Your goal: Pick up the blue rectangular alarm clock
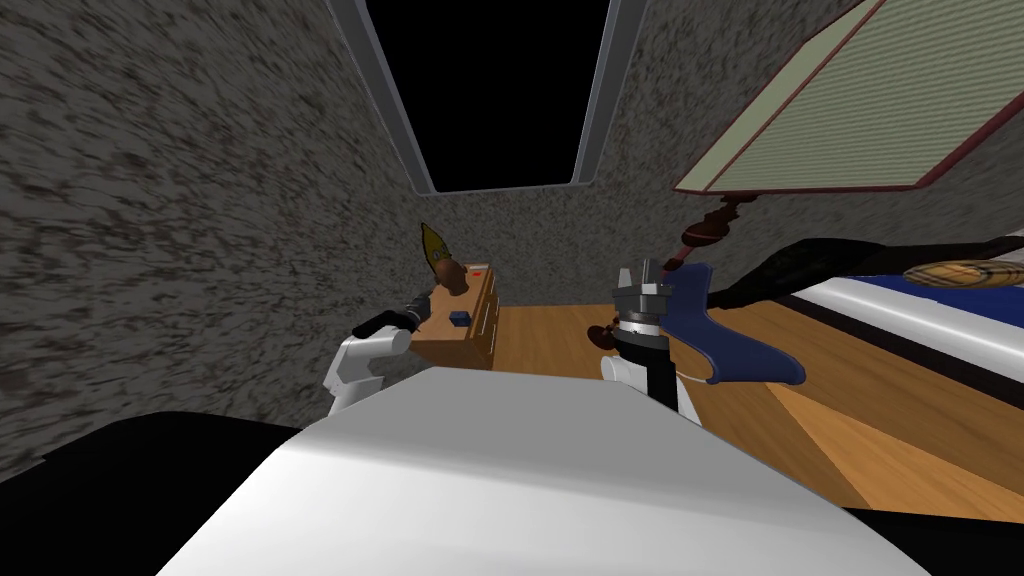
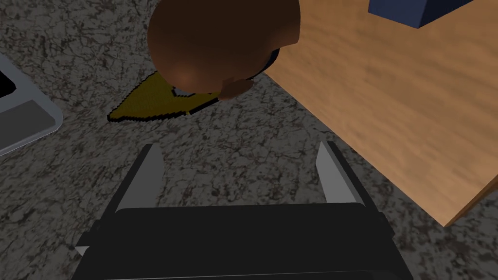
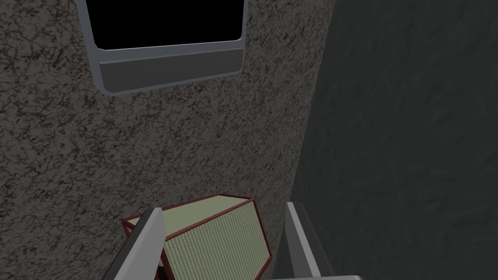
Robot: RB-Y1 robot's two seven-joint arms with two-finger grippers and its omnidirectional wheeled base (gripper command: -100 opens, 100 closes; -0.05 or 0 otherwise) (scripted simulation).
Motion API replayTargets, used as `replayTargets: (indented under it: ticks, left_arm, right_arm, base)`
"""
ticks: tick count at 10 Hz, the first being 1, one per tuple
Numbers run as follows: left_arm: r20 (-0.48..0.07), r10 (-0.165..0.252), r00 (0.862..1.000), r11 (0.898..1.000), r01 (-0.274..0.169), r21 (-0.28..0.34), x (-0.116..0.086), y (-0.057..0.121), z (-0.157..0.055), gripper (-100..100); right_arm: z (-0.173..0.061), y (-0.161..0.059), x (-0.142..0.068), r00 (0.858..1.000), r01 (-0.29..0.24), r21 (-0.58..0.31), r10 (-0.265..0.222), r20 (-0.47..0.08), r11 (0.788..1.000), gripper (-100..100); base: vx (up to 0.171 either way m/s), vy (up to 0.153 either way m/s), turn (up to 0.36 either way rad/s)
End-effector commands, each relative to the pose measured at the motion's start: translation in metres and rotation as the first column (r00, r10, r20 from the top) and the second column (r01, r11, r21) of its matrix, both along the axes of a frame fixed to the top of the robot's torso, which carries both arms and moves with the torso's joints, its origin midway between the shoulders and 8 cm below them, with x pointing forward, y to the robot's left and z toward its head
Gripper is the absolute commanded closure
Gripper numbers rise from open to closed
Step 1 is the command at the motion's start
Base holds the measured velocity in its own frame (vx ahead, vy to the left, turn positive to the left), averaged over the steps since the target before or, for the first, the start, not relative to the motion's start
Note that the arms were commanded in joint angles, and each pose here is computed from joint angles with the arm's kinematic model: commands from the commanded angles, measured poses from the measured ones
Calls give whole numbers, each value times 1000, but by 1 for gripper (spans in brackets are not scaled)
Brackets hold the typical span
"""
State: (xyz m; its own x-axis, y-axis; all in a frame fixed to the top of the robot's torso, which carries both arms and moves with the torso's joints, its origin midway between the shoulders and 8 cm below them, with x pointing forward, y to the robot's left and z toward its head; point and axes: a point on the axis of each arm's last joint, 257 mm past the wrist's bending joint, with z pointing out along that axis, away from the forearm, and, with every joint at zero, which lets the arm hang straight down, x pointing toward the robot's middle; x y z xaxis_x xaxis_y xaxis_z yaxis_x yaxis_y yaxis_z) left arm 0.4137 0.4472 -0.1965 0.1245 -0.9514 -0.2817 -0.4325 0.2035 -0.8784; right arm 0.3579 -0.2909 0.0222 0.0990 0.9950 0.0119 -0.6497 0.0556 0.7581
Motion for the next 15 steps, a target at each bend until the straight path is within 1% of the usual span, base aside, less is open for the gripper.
replayTargets:
  ticks: [1, 2, 3, 4, 5, 6, 7, 8, 9, 10, 11, 12, 13, 14, 15]
  left_arm:
    - [-57, 7, 998, 999, -9, -34, -8, -1, -17, -100]
    - [-86, 9, 996, 999, -13, -40, -12, -1, -24, -100]
    - [-88, 10, 996, 999, -13, -41, -12, -1, -25, -100]
    - [-133, 14, 991, 997, -23, -69, -19, -2, -37, -100]
    - [-154, 15, 988, 997, -26, -72, -22, -2, -42, -100]
    - [-191, 18, 981, 995, -37, -97, -29, -2, -53, -100]
    - [-220, 19, 975, 994, -42, -102, -34, -3, -59, -100]
    - [-260, 21, 965, 991, -55, -124, -42, -3, -70, -100]
    - [-284, 22, 959, 990, -61, -128, -46, -4, -75, -100]
    - [-320, 24, 947, 986, -74, -147, -55, -5, -84, -100]
    - [-341, 24, 940, 986, -79, -149, -58, -5, -88, -100]
    - [-346, 24, 938, 985, -80, -150, -60, -5, -89, -100]
    - [-390, 25, 920, 981, -98, -167, -70, -6, -100, -100]
    - [-405, 25, 914, 981, -102, -168, -73, -6, -102, -100]
    - [-441, 26, 897, 976, -118, -181, -83, -7, -110, -100]
  right_arm:
    - [0, 0, 0, 1000, 0, 0, 0, 0, 1000, 0]
    - [0, 0, 0, 1000, 0, 0, 0, 0, 1000, 0]
    - [0, 0, 0, 1000, 0, 0, 0, 0, 1000, 0]
    - [0, 0, 0, 1000, 0, 0, 0, 0, 1000, 0]
    - [0, 0, 0, 1000, 0, 0, 0, 0, 1000, 0]
    - [0, 0, 0, 1000, 0, 0, 0, 0, 1000, 0]
    - [0, 0, 0, 1000, 0, 0, 0, 0, 1000, 0]
    - [0, 0, 0, 1000, 0, 0, 0, 0, 1000, 0]
    - [0, 0, 0, 1000, 0, 0, 0, 0, 1000, 0]
    - [0, 0, 0, 1000, 0, 0, 0, 0, 1000, 0]
    - [0, 0, 0, 1000, 0, 0, 0, 0, 1000, 0]
    - [0, 0, 0, 1000, 0, 0, 0, 0, 1000, 0]
    - [0, 0, 0, 1000, 0, 0, 0, 0, 1000, 0]
    - [0, 0, 0, 1000, 0, 0, 0, 0, 1000, 0]
    - [0, 0, 0, 1000, 0, 0, 0, 0, 1000, 0]
  base:
    - [90, -50, 31]
    - [80, -48, 20]
    - [38, -30, -1]
    - [71, -38, 33]
    - [77, -44, 22]
    - [98, -52, 29]
    - [94, -47, 17]
    - [91, -52, 29]
    - [99, -38, 20]
    - [135, -23, 24]
    - [103, -24, 16]
    - [31, -15, 0]
    - [59, -25, 27]
    - [73, -25, 20]
    - [96, -36, 25]
